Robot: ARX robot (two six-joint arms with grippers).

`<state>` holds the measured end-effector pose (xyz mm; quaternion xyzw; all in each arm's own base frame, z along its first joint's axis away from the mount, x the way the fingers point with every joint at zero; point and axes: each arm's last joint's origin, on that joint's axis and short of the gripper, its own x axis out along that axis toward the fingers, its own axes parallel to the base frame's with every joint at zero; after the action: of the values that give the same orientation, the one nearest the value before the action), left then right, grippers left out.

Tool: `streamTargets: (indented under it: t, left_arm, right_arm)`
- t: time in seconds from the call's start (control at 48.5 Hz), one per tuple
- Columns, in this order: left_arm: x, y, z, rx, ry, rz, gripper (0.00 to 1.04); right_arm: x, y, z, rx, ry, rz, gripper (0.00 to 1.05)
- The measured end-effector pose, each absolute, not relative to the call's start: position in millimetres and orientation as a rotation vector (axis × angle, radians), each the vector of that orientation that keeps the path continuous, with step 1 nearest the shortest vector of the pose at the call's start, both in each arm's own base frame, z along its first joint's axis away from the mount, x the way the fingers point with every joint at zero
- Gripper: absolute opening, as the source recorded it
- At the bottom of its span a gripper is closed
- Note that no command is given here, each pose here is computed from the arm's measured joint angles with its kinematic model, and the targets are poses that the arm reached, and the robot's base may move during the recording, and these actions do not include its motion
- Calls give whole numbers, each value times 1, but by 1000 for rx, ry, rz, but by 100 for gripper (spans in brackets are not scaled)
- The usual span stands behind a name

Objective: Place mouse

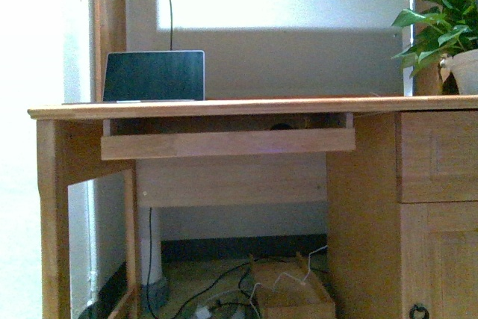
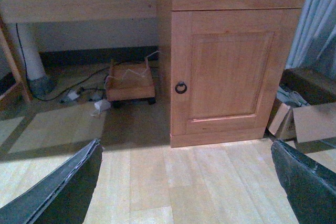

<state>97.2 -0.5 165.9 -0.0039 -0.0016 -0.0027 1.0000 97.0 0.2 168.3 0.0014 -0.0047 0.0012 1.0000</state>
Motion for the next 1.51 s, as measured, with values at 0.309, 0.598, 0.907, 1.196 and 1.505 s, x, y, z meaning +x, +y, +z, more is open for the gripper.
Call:
streamTargets:
  t: [0.309, 0.598, 0.907, 1.196, 1.505]
  left_arm:
    - [97, 0, 166, -8, -3, -5, 97]
    - [97, 0, 166, -8, -3, -5, 97]
    - [97, -1, 166, -8, -3, -5, 97]
    - [97, -1, 166, -8, -3, -5, 97]
    - [97, 0, 166, -8, -3, -5, 97]
  right_arm:
    - [97, 0, 168, 3, -9, 2, 97]
    - [97, 0, 168, 3, -9, 3, 97]
    - [97, 0, 168, 3, -9, 2, 97]
    - [97, 0, 168, 3, -9, 2, 97]
    - [97, 0, 168, 3, -9, 2, 97]
